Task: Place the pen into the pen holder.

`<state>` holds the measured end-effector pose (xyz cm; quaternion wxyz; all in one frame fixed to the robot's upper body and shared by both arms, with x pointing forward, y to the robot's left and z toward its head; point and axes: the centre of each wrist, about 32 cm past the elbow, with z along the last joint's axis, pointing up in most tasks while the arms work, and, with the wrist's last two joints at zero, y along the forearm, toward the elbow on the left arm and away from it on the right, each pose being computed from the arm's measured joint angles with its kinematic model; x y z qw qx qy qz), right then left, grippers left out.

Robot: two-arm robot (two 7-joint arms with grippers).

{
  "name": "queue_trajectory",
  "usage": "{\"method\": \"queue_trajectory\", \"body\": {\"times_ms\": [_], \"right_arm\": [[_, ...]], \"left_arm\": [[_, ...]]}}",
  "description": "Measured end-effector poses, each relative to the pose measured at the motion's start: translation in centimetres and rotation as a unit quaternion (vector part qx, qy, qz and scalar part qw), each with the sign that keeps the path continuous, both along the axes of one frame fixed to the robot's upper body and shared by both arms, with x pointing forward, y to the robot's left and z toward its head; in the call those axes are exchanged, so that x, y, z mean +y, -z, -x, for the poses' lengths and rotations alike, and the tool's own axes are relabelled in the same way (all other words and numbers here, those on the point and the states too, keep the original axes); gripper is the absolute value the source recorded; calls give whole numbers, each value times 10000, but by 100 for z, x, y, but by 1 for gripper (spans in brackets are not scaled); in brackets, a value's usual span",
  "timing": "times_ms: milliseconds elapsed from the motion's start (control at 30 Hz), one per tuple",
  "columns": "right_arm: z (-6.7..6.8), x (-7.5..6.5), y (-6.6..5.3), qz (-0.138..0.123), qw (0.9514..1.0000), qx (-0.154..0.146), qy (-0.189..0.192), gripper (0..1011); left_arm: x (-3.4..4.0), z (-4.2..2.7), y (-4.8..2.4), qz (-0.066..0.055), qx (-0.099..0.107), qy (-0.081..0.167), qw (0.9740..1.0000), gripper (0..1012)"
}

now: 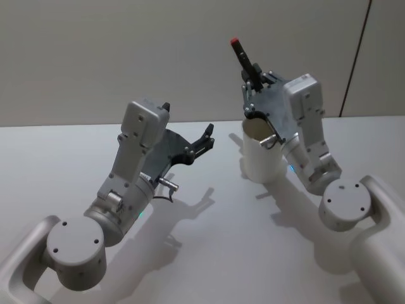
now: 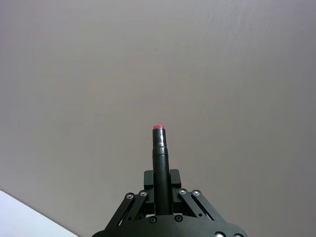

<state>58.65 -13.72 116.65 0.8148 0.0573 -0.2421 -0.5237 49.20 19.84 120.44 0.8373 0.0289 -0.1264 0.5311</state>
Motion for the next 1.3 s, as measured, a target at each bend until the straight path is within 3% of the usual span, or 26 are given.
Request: {"method": "queue_trajectory", "body": {"times_ms": [533,733,1000,1300], "right_arm": [[-36,30,119,80,9999,52,-36,170],[-39,32,137,92,9999,64,-39,312],[-42,35,154,102,9999,75,-42,611],[-42,36,162,106,9999,80,-46,861]], "left_arm": [[0,0,0,0,0,0,10000,1001],[0,0,0,0,0,0,10000,1001],[0,0,0,0,0,1,10000,1001],[0,0,0,0,0,0,10000,1001]]}}
